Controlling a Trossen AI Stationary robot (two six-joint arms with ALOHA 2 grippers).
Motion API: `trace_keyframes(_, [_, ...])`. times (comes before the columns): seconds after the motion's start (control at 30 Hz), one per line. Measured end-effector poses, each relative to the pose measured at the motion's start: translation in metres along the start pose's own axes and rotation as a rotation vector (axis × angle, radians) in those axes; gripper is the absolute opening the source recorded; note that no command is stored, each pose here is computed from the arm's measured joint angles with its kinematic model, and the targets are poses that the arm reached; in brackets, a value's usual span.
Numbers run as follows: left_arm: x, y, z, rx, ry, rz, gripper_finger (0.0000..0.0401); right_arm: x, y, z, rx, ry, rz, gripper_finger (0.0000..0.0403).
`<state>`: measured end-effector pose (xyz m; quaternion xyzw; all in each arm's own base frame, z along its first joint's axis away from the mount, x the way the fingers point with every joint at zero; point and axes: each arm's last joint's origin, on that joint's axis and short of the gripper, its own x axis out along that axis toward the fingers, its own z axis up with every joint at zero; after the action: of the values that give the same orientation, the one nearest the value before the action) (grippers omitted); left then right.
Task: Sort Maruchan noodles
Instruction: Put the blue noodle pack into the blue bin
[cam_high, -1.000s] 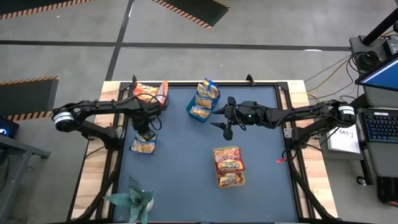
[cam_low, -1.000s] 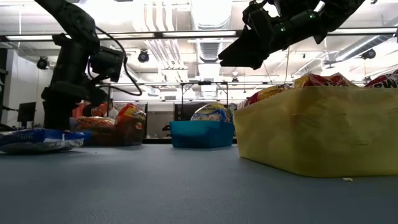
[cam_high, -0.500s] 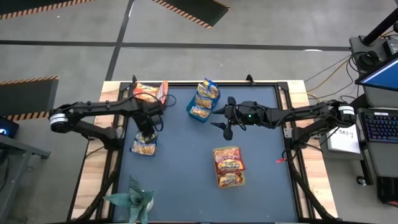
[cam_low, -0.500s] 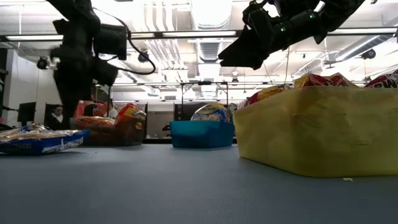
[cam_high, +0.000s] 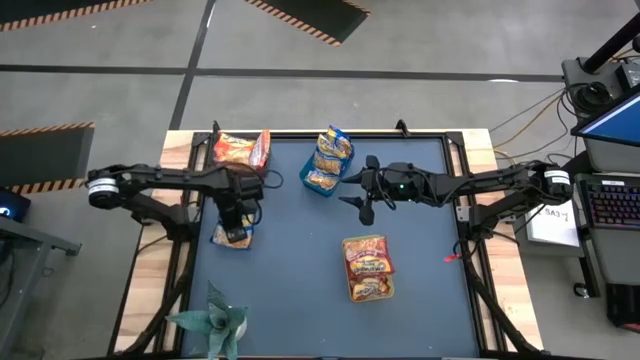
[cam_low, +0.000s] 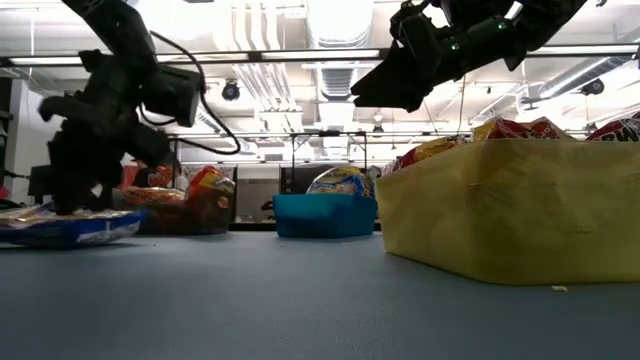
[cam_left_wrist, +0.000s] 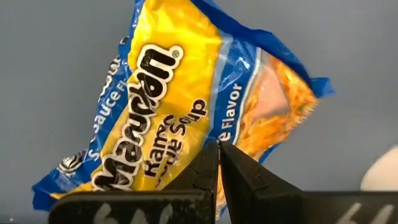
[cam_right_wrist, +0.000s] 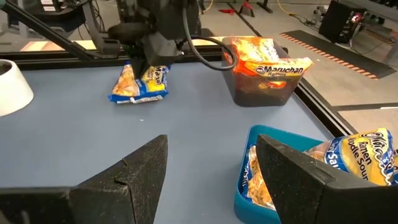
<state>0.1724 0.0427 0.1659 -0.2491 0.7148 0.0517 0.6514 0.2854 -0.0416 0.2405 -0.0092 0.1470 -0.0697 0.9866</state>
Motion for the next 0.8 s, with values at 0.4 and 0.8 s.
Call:
trace_keyframes(0.4, [-0.039,-0.021,0.049,0.191,-0.400,0.014,0.0000,0.000,0.000,0.000,0.008,0.000,0.000,0.0235])
trace_keyframes(0.8, [-0.062,-0.031,0.039,0.287,-0.419,0.024,0.0000,0.000,0.000,-0.004,0.130,0.044,-0.001,0.0235])
